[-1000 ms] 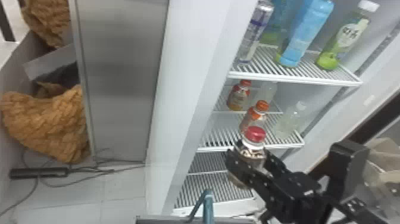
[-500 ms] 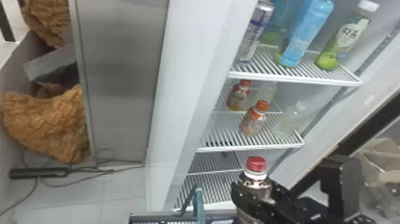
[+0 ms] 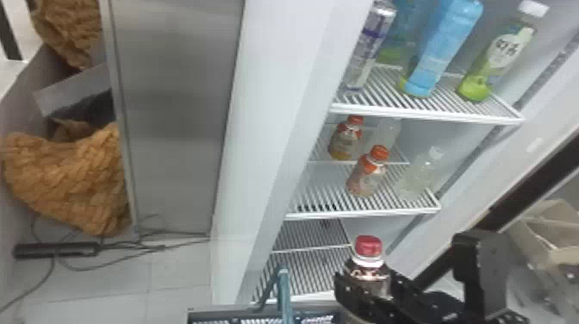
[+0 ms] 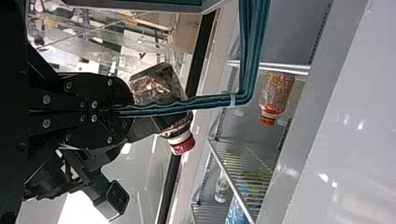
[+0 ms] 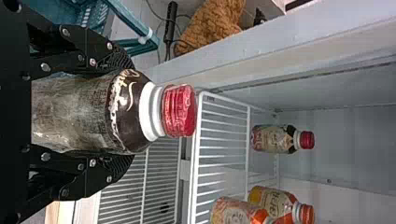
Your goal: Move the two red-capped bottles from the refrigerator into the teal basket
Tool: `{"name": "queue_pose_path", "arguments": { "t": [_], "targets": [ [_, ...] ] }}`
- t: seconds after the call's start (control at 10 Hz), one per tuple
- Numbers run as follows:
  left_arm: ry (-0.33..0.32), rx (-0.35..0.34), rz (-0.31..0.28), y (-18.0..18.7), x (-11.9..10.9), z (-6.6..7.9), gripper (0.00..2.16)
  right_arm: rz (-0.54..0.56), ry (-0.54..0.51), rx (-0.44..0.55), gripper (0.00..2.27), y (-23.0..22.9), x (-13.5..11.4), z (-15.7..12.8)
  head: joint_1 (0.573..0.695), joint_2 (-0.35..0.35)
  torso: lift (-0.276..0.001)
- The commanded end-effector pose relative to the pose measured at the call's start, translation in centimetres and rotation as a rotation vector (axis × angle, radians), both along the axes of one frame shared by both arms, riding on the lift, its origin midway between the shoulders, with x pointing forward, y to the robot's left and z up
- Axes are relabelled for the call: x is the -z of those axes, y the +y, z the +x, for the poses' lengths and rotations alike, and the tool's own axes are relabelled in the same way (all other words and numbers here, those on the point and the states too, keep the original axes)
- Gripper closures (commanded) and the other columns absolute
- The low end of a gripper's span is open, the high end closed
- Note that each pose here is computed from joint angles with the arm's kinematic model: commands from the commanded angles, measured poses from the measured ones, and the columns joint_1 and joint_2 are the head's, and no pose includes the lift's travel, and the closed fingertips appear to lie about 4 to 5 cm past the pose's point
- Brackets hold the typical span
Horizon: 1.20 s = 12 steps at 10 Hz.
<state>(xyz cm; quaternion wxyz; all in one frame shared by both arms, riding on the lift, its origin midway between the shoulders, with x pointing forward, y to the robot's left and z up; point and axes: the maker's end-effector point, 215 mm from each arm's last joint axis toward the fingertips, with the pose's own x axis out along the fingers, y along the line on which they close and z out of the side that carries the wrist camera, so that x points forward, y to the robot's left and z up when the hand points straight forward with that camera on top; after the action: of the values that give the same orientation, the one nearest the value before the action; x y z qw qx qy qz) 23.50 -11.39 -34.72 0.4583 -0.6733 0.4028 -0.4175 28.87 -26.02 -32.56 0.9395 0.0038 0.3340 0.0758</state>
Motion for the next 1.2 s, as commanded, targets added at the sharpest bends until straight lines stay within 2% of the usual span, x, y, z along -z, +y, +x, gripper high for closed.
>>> {"name": "queue_pose_path", "arguments": {
  "t": [0.0, 0.3, 0.6, 0.8, 1.1],
  "targets": [
    [-0.001, 0.000, 0.000, 0.0, 0.0, 0.0, 1.15, -0.001, -0.011, 0.016, 0.70, -0.7, 0.5, 0.5, 0.695, -0.350, -0.224],
    [-0.001, 0.002, 0.004, -0.1, 0.2, 0.1, 1.16, 0.039, 0.017, 0.003, 0.70, 0.3, 1.7, 0.3, 0.695, -0.350, -0.224],
    [-0.004, -0.008, 0.003, -0.1, 0.3, 0.5, 1.15, 0.043, 0.107, -0.008, 0.67, 0.9, 3.3, -1.6, 0.695, -0.350, -0.224],
    [-0.005, -0.011, 0.002, -0.1, 0.3, 0.6, 1.15, 0.037, 0.117, -0.006, 0.47, 0.7, 3.5, -1.7, 0.695, -0.350, -0.224],
    [-0.002, -0.007, 0.002, -0.2, 0.4, 0.4, 1.15, 0.032, 0.126, -0.002, 0.40, 0.3, 3.9, -1.7, 0.695, -0.350, -0.224]
  ]
}}
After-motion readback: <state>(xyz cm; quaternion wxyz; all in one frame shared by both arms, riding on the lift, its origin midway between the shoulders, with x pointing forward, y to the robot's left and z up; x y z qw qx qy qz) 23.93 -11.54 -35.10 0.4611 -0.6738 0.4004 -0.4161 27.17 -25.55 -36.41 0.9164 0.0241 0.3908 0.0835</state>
